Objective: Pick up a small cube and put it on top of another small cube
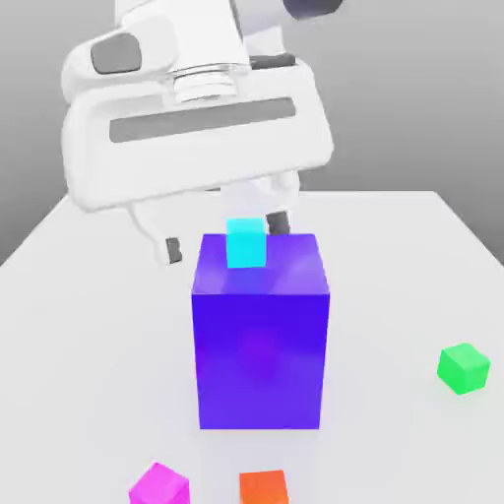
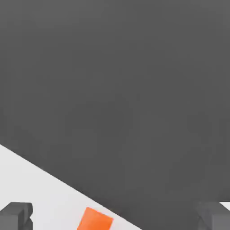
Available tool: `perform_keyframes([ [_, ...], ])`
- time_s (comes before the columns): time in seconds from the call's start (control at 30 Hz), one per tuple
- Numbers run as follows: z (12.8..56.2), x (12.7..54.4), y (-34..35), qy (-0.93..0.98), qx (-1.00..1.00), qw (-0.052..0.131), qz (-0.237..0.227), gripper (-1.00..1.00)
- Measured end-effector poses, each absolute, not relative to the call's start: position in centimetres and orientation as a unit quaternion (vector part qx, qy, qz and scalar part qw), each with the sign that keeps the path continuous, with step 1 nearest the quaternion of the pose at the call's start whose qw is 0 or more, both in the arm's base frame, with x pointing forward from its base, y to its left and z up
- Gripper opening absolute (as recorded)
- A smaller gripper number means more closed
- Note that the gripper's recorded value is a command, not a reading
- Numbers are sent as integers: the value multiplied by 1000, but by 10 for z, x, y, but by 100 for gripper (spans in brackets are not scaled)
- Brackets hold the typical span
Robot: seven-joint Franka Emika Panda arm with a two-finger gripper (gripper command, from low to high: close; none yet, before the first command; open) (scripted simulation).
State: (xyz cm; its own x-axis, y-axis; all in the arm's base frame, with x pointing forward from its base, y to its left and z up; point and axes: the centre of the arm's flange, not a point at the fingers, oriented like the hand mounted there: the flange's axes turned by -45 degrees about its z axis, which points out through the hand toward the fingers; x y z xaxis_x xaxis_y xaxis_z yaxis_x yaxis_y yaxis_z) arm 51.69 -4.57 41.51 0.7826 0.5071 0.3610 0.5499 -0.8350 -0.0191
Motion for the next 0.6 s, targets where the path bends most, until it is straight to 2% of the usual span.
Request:
perform_keyframes([
  [0.27, 297, 524, -65, -378, -920, 46, -96, 0],
  [0.53, 203, 507, -98, -476, -879, 7, -13, 0],
  [0.6, 180, 506, -102, -487, -873, 0, -3, 0],
])
